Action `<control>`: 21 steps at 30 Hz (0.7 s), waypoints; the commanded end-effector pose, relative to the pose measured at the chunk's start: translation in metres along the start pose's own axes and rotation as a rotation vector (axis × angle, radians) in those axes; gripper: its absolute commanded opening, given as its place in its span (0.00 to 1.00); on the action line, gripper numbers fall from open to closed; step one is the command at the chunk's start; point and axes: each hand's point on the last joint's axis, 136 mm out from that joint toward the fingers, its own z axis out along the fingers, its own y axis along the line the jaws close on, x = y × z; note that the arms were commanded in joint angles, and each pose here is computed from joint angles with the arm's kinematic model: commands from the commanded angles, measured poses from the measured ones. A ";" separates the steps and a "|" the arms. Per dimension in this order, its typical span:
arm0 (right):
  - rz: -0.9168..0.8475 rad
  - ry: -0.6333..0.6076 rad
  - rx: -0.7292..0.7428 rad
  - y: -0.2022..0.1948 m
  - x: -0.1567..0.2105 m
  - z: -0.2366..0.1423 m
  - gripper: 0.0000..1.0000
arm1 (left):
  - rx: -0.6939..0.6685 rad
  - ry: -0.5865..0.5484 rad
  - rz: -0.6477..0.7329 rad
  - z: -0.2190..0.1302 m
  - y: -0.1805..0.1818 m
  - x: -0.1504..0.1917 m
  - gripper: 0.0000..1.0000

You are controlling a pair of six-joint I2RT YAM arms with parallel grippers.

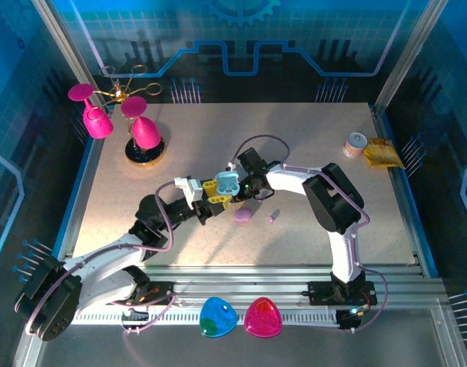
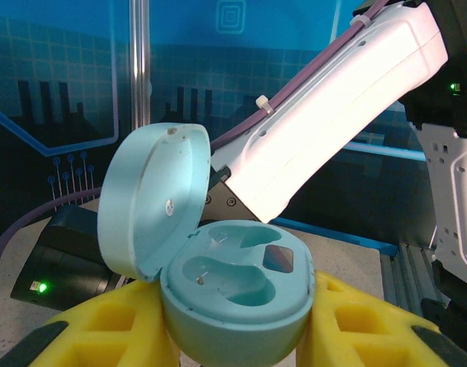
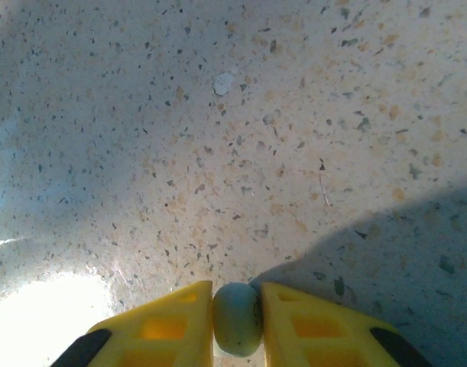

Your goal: Insert wireless bluetooth earbuds into charging case

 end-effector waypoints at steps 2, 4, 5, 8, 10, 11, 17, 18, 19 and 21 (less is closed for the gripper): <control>-0.003 0.012 0.140 -0.013 0.009 -0.017 0.14 | -0.015 -0.030 0.031 -0.003 0.001 -0.010 0.20; -0.008 -0.016 0.195 -0.019 0.008 -0.028 0.13 | -0.016 -0.033 0.034 -0.004 0.001 -0.011 0.20; -0.009 -0.031 0.222 -0.022 0.008 -0.035 0.13 | -0.016 -0.033 0.037 -0.004 0.000 -0.012 0.20; 0.018 -0.062 0.278 -0.036 0.013 -0.051 0.12 | -0.015 -0.039 0.043 -0.005 -0.001 -0.015 0.21; 0.043 -0.086 0.299 -0.044 0.018 -0.061 0.12 | -0.014 -0.042 0.044 -0.006 -0.002 -0.017 0.21; 0.058 -0.097 0.311 -0.048 0.021 -0.067 0.12 | -0.013 -0.044 0.045 -0.006 -0.002 -0.017 0.21; 0.143 -0.154 0.408 -0.078 0.047 -0.099 0.11 | -0.015 -0.030 0.048 -0.006 -0.001 -0.014 0.21; 0.157 -0.156 0.431 -0.084 0.053 -0.104 0.11 | -0.012 -0.029 0.046 -0.006 -0.002 -0.014 0.20; 0.171 -0.163 0.461 -0.091 0.058 -0.111 0.11 | -0.014 -0.027 0.046 -0.006 -0.001 -0.013 0.20; 0.198 -0.154 0.536 -0.108 0.078 -0.121 0.10 | -0.013 -0.024 0.044 -0.006 -0.001 -0.012 0.21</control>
